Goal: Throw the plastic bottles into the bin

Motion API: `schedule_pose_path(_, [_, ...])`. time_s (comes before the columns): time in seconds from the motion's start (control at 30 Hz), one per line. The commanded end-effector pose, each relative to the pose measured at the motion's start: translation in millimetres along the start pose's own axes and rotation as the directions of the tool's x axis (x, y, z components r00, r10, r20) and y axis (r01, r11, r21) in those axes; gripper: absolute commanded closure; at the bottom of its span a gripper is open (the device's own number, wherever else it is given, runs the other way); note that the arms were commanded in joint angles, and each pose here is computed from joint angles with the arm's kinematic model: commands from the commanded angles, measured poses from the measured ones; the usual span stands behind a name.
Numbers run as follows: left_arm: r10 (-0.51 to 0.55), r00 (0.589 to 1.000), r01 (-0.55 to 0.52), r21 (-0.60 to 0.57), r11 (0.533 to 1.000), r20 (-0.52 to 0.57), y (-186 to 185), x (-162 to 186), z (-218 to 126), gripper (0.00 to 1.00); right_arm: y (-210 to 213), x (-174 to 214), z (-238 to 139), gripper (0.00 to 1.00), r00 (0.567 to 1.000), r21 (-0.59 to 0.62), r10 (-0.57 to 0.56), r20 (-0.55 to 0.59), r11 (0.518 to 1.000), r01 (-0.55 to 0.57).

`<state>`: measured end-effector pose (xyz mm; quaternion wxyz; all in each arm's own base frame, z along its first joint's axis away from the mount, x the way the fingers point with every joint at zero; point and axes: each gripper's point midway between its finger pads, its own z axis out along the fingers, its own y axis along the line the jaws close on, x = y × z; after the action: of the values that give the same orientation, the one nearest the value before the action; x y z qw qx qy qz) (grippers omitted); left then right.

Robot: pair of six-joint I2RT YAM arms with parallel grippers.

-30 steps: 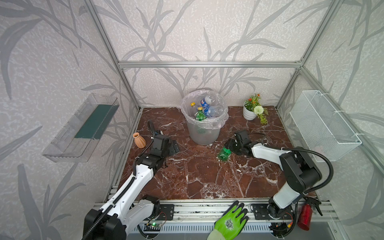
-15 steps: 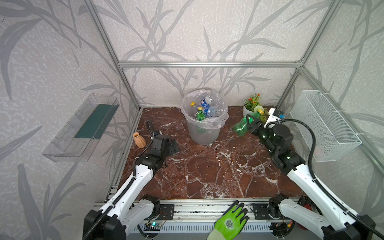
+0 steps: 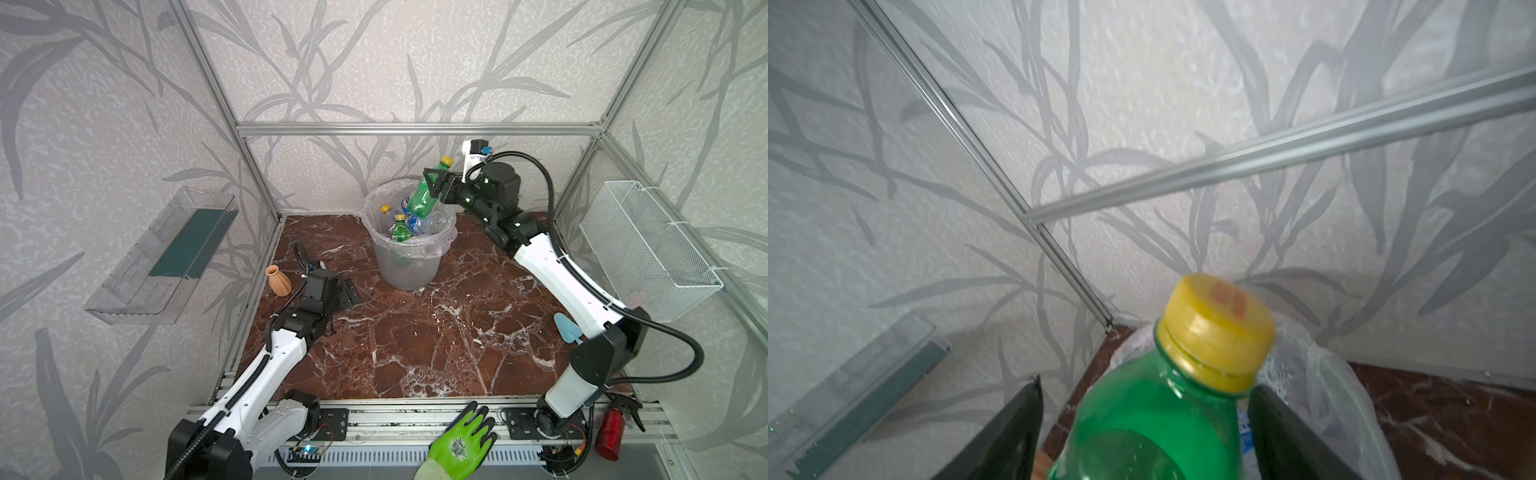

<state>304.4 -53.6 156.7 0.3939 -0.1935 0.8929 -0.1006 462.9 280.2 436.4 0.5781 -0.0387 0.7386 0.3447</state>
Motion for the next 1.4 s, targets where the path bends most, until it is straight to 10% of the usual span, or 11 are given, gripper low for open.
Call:
schedule_pose_path(0.0, [-0.004, 1.000, 0.004, 0.000, 1.000, 0.010, -2, -6, -5, 0.01, 3, -11, -27, 0.08, 0.996, 0.031, -0.079, -0.039, 0.996, 0.080])
schedule_pose_path(0.33, [-0.005, 1.000, 0.005, 0.005, 1.000, 0.001, -3, -4, -2, 0.01, -41, -23, -107, 0.01, 0.992, 0.181, -0.117, 0.045, 0.978, 0.107])
schedule_pose_path(0.6, [-0.013, 1.000, 0.013, -0.045, 0.999, 0.010, 8, -1, 1, 0.01, -147, 73, -143, 0.01, 0.989, 0.357, -0.130, -0.074, 0.922, 0.148])
schedule_pose_path(1.0, [0.011, 0.996, 0.013, -0.249, 0.968, 0.092, 40, -16, 7, 0.01, -265, 217, -184, 0.01, 0.819, 0.508, -0.402, -0.410, 0.645, 0.571])
schedule_pose_path(1.37, [0.079, 0.982, 0.015, -0.485, 0.875, 0.172, 79, -33, -9, 0.01, -284, 224, -169, 0.01, 0.868, 0.514, -0.442, -0.228, 0.702, 0.493])
